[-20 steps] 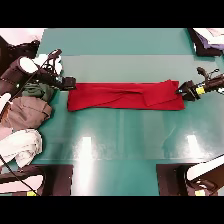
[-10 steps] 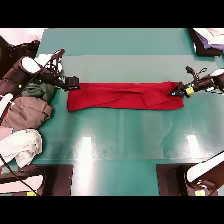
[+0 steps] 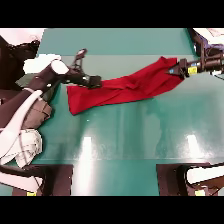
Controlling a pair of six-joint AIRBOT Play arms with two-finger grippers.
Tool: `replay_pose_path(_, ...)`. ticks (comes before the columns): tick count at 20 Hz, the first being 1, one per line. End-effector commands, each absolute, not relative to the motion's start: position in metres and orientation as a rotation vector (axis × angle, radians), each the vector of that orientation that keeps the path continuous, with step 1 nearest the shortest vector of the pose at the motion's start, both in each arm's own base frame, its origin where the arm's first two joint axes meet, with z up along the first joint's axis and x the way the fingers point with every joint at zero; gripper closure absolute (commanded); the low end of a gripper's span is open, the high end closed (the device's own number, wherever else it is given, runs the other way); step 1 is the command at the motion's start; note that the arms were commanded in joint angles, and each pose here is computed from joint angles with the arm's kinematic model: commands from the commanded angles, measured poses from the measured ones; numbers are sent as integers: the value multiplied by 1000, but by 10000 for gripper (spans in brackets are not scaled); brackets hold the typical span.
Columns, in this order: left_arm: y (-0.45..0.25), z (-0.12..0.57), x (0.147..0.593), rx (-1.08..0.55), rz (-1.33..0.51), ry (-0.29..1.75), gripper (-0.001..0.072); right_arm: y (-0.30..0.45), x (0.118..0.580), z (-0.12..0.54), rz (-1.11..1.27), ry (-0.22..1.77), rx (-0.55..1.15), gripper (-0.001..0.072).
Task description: Fold the shirts.
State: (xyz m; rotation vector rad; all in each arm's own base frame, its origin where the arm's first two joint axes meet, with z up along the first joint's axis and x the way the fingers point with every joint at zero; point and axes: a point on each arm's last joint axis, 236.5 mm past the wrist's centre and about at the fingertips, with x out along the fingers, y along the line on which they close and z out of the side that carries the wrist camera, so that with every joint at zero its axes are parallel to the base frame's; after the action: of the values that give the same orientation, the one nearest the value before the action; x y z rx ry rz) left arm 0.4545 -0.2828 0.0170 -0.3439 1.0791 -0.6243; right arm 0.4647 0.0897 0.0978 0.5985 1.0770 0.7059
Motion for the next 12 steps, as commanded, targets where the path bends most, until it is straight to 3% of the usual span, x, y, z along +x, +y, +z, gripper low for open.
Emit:
replay_pose_path(1,-344,-10,460,-294,-712,1105,685,146,457,163,817,992,538,697)
replay_pose_path(7,-369,-31,488,-348,-696,1126,684,215,444,208,864,945,335,697)
replay_pose_path(12,-366,-38,497,-340,-673,1101,684,258,439,207,903,921,287,697)
